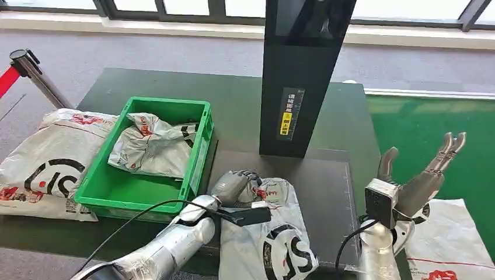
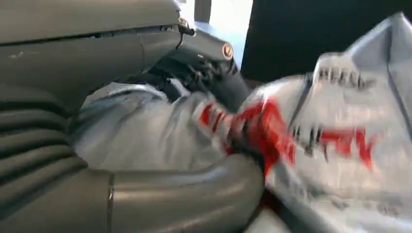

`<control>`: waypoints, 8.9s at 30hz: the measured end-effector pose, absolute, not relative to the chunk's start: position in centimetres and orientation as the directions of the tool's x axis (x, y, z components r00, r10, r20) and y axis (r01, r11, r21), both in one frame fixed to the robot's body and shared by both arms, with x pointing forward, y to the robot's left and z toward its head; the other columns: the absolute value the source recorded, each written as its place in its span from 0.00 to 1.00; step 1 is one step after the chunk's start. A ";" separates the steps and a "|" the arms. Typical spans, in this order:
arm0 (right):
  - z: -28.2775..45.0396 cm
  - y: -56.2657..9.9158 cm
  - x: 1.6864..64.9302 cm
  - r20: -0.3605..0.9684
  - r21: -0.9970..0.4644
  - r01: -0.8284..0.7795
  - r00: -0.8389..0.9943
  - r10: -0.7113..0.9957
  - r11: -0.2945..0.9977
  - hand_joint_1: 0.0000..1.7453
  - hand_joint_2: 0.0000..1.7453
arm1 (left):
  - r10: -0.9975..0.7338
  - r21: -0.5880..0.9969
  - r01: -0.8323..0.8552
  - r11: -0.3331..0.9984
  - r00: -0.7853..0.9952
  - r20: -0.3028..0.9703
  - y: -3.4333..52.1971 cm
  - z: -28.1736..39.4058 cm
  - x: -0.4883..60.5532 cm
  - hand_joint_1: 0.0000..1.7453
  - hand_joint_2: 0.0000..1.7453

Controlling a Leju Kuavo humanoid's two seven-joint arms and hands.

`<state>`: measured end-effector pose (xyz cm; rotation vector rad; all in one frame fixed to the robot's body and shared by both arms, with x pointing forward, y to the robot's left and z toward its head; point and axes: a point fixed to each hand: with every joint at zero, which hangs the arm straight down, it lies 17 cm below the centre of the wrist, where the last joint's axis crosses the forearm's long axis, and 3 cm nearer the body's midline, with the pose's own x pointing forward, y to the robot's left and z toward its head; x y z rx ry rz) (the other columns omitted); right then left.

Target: Moved the parcel from conveyor to table for the left to box.

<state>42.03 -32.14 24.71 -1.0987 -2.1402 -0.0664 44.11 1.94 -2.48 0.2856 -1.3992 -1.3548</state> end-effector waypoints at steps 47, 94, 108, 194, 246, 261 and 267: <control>24.3 -33.2 39.4 0.612 -0.267 0.746 -0.357 0.706 0.609 0.00 1.00 | -0.916 0.615 -0.735 0.286 -0.022 0.400 35.4 22.5 46.0 1.00 1.00; 24.4 -33.0 39.9 0.525 -0.370 0.757 -0.307 0.794 0.538 0.00 1.00 | -0.673 0.486 -0.786 0.382 0.123 0.729 42.8 14.8 44.5 0.00 0.00; 24.3 -34.1 42.9 0.168 -0.670 0.730 -0.032 0.985 0.138 0.00 1.00 | -0.397 -0.064 -0.808 0.586 -0.355 0.847 41.0 21.6 41.3 0.00 1.00; 8.8 -54.7 40.2 0.607 -0.681 0.687 0.338 0.719 0.252 1.00 1.00 | -0.005 -0.183 -0.276 0.944 -0.565 0.825 27.8 20.8 43.7 0.00 1.00; 9.0 -26.7 46.7 0.930 -0.272 0.092 -0.233 0.286 0.958 0.00 0.00 | -0.004 -0.170 -0.278 0.945 -0.531 0.847 27.3 19.3 43.9 0.00 1.00; 6.5 -24.7 47.1 0.953 -0.241 0.034 -0.179 0.243 0.970 0.00 0.00 | -0.008 -0.167 -0.283 0.944 -0.528 0.849 27.5 19.2 44.0 0.00 1.00; 6.1 -24.5 47.1 0.959 -0.223 0.026 -0.176 0.224 0.974 0.00 0.00 | -0.011 -0.167 -0.291 0.942 -0.525 0.851 27.7 19.0 43.9 0.00 1.00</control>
